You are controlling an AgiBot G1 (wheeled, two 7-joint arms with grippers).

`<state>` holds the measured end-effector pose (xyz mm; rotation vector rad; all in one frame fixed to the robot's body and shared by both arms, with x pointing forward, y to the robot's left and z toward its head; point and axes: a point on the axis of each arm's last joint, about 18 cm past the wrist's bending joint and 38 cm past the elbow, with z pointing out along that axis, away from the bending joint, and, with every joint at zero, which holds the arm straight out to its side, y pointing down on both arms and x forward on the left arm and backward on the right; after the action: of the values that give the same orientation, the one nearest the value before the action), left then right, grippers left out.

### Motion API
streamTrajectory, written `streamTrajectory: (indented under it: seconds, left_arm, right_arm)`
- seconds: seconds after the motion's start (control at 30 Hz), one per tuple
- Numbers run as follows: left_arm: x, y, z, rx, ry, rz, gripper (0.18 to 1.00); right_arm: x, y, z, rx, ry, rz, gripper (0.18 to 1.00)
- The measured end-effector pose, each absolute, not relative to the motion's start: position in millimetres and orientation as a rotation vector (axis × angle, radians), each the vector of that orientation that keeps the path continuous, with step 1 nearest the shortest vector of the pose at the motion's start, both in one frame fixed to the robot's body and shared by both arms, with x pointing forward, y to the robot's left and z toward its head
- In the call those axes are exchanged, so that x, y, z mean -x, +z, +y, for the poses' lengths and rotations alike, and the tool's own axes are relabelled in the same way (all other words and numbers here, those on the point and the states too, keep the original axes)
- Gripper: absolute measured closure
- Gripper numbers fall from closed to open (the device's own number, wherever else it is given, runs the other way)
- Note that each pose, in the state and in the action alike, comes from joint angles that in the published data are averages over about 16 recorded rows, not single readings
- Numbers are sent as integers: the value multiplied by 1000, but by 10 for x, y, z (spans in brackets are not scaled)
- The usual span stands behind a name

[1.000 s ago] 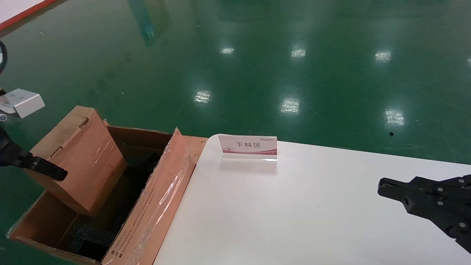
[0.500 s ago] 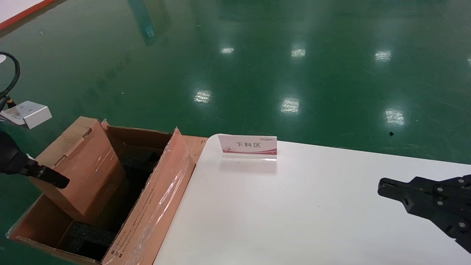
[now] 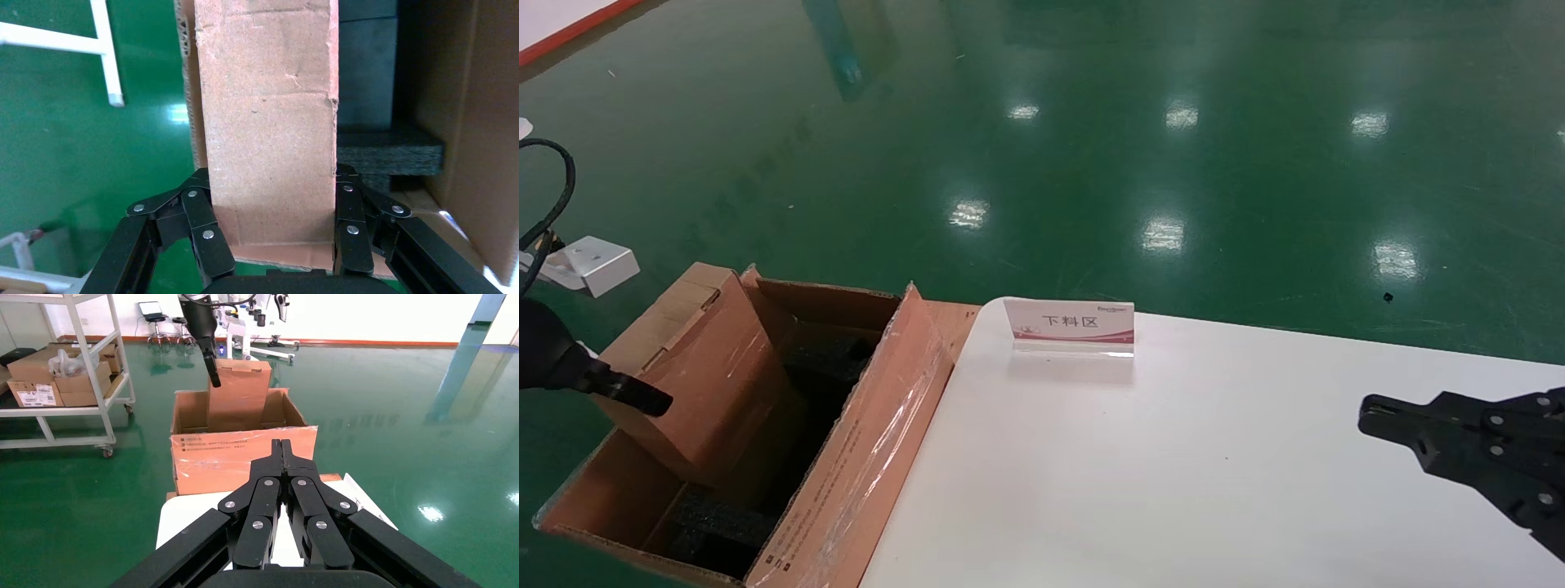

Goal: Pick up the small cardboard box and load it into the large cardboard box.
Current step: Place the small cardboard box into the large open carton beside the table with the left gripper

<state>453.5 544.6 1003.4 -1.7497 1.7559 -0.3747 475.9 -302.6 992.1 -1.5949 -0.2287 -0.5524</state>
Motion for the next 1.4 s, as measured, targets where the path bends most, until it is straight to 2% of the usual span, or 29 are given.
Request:
streamTrajectory:
  seconds: [0.6, 1.4]
  left_arm:
    - [-4657, 9861, 5571, 1730, -282, 1720, 776]
    - [-4753, 9614, 5645, 1756, -275, 1700, 778]
  right_arm:
    - [-4759, 9921, -3026, 1595, -552, -229, 988]
    - [-4759, 9921, -3026, 1595, -552, -229, 988]
